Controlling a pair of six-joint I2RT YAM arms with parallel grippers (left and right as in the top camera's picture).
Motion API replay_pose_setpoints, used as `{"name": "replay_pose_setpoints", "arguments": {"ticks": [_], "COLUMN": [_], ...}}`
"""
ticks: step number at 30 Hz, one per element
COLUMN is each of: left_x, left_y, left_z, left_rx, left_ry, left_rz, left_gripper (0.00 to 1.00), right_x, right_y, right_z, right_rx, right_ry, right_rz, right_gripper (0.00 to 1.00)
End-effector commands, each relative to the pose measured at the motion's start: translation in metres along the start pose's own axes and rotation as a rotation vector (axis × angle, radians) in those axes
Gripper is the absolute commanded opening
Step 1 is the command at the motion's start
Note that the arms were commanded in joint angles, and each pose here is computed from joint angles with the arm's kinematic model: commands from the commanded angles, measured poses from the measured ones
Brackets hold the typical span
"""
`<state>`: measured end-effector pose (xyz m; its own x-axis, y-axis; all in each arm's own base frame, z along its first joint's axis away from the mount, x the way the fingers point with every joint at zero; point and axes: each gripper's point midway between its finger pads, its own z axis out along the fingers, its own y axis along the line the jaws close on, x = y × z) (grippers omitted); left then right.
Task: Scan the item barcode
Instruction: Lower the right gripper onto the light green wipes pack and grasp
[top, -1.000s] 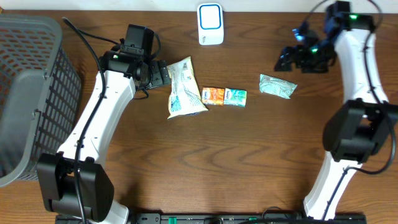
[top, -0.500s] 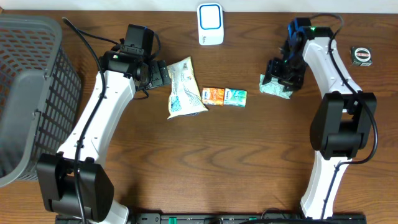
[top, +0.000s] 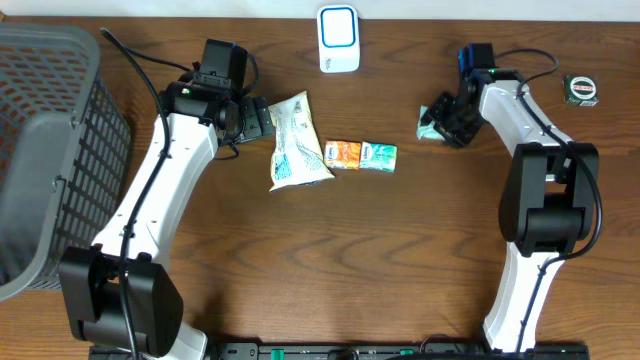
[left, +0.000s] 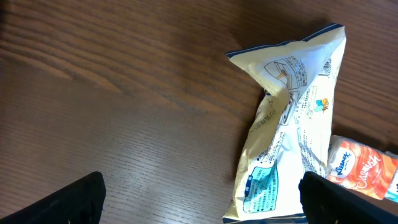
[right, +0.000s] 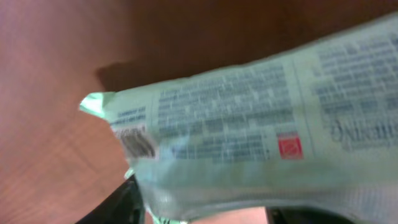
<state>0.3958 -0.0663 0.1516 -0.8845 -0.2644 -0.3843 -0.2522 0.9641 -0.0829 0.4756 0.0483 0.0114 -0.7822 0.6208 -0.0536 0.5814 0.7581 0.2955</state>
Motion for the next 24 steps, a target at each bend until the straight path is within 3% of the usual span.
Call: {"name": "replay_pose_setpoints", "arguments": {"ticks": [1, 3, 4, 6, 9, 13, 20, 24], "left_x": [0.0, 0.0, 0.0, 0.0, 0.0, 0.0, 0.0, 0.0], "left_y": [0.002, 0.002, 0.002, 0.002, 0.002, 0.002, 0.002, 0.002], "left_z": [0.001, 0.001, 0.001, 0.001, 0.001, 0.001, 0.001, 0.001], "left_rx": [-0.005, -0.005, -0.005, -0.005, -0.005, -0.005, -0.005, -0.005], "left_ry": [0.003, 0.003, 0.003, 0.003, 0.003, 0.003, 0.003, 0.003], "left_rz": [-0.005, -0.005, -0.005, -0.005, -0.005, -0.005, -0.005, -0.005], "left_gripper": [0.98, 0.98, 0.98, 0.98, 0.98, 0.98, 0.98, 0.98], "right_x": [-0.002, 0.008, 0.02, 0.035, 0.06, 0.087, 0.074, 0.024], "right_y": [0.017, 0.043, 0.058, 0.066, 0.066, 0.048, 0.061, 0.083], "right_z": [0.003, 0.0, -0.004, -0.004, -0.001, 0.005, -0.019, -0.06], "right_rx": [-0.102, -0.234, -0.314, -0.342, -0.32, -0.197, -0.199, -0.186], "right_ry": [0.01, 0.047, 0.085, 0.12, 0.173, 0.238, 0.183, -0.03], "right_rz": [-0.11, -0.238, -0.323, -0.389, -0.512, -0.61, -0.557, -0.536], "right_gripper": [0.45, 0.4, 0.3, 0.24, 0.17, 0.01, 0.07, 0.05]}}
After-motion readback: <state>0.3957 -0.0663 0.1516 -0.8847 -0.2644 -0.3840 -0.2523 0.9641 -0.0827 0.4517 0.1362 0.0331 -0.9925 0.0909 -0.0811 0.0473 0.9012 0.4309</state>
